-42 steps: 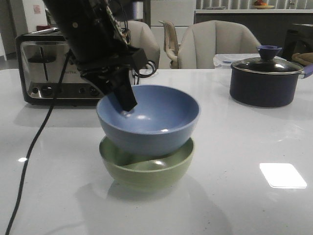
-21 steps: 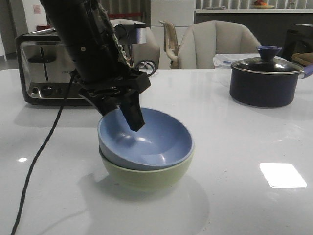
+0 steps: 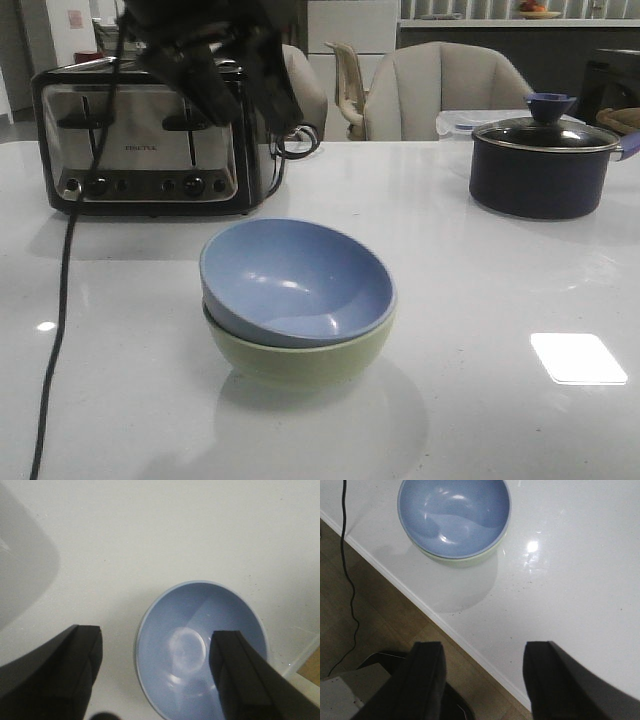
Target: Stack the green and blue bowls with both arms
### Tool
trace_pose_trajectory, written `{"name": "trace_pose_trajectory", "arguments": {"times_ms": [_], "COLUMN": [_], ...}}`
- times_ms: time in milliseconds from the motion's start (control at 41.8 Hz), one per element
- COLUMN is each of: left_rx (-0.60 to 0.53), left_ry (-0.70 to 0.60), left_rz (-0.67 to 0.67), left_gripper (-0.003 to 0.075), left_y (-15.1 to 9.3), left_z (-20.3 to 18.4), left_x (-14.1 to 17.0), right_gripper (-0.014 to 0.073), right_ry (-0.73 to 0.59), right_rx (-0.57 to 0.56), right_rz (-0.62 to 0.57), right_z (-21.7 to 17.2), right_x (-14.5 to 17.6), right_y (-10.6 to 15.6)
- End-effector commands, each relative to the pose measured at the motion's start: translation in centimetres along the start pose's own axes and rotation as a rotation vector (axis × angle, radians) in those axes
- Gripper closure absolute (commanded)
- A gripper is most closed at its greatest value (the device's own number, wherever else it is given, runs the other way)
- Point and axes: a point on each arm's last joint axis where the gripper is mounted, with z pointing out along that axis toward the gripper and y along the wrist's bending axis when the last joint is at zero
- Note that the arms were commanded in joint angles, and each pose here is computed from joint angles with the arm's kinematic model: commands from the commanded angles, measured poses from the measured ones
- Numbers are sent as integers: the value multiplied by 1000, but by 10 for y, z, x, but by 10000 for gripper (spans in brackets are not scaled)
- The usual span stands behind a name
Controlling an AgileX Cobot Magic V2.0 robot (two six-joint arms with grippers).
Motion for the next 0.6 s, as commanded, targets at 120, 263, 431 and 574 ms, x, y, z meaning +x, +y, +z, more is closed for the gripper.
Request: {"name": "trace_pose_trajectory", "arguments": {"times_ms": [120,263,431,574], "left_rx": [-32,-52,-61,-70], "left_ry": [-202,-280,-334,-362], "left_rz": [29,38,48,57], "left_gripper": [212,212,212,212], "left_y": [-25,-36,-47,-54], "left_z": [-81,-110,-133,-143], "left_x": [30,63,104,137], "right_gripper": [130,130,130,130], "right_ry": [-89,-89,-89,-89], "right_rx": [16,16,16,16], "right_rz": [-5,-5,-5,-5], "right_z": [-7,-7,-7,-7], "right_x": [-12,-12,-12,-12], "right_y": [-1,-1,-1,-1]}}
